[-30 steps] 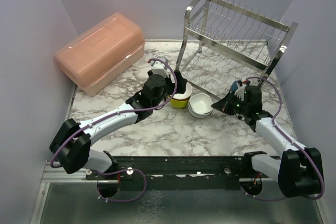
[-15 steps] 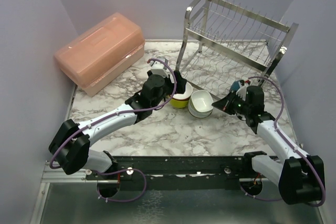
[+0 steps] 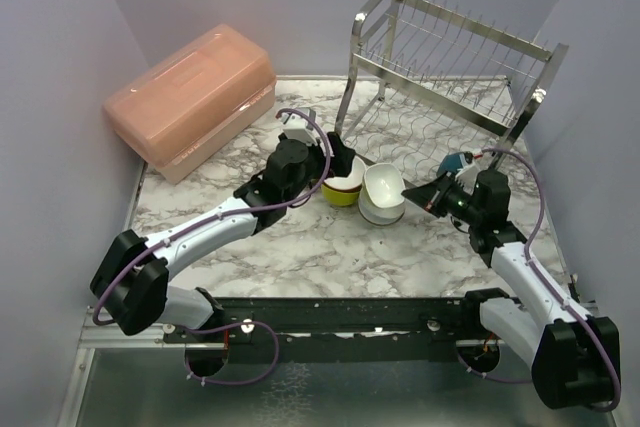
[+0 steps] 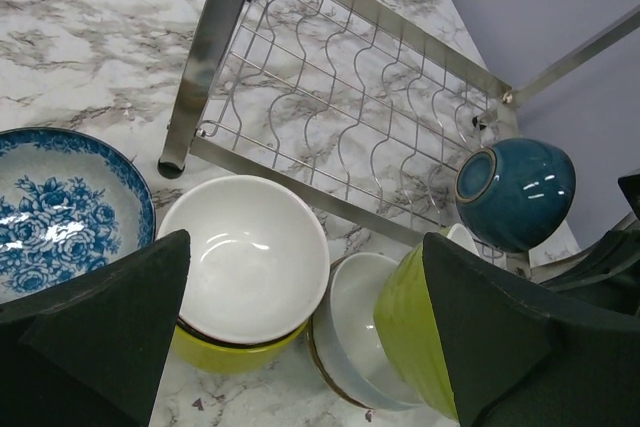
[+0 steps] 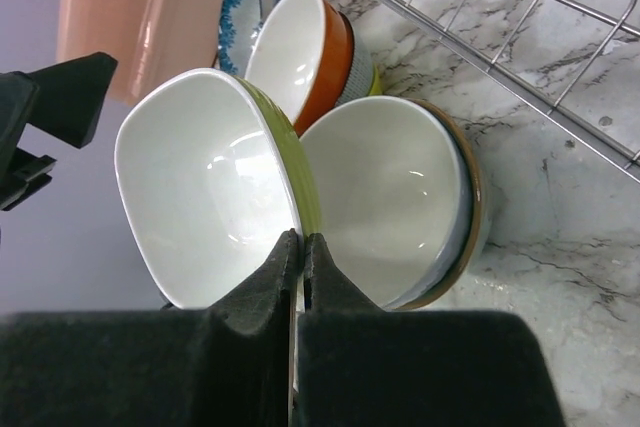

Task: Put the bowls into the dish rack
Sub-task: Pick up the bowl from the center of the board, then place the bowl in the dish rack.

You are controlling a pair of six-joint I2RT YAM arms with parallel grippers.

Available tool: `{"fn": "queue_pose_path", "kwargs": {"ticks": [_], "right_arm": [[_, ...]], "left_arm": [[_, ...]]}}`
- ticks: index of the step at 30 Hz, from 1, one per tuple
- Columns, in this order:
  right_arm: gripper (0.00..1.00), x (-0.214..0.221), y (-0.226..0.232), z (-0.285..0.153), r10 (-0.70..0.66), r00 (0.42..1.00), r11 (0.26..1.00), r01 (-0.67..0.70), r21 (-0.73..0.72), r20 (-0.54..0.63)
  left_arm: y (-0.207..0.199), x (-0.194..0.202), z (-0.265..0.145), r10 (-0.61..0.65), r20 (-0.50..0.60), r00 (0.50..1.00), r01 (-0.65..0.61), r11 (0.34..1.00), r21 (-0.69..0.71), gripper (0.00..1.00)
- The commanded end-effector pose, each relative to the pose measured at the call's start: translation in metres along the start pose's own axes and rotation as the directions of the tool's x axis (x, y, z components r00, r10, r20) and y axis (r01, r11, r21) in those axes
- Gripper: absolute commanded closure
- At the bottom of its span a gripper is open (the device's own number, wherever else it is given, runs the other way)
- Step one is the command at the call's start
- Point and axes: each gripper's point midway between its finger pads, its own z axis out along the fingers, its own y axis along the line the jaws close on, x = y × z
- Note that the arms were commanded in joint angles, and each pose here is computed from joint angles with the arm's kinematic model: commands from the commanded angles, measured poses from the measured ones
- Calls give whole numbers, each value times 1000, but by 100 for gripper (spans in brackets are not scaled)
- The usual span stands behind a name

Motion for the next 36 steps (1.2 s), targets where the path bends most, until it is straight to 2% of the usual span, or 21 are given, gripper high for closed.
{"fn": "queue_pose_path", "kwargs": {"ticks": [1,7,16,25,31,36], "right_arm": [[100,-9,24,-4,6,999,994,0,-112,52],[99,-16,37,-11,4,995,987,13,-159,102],[99,-31,56,-26,-36,984,982,68,-176,176],[100,-46,50,-43,-65,956,994,87,-64,286],[100,-54,48,-51,-59,941,997,72,-27,334],[99,-61,57,-59,-65,926,996,82,-31,371]], "left_arm": [[-13,-11,-7,-60,-13,998,61,994,87,1],[-23,-10,-5,-96,-68,993,106,981,161,1],[-31,-13,-8,-126,-82,989,141,965,221,1],[-34,-20,-14,-130,-61,990,141,956,258,1],[-51,-29,-26,-129,-34,991,132,922,364,1],[-71,-30,-34,-141,-60,988,152,871,467,1]]}}
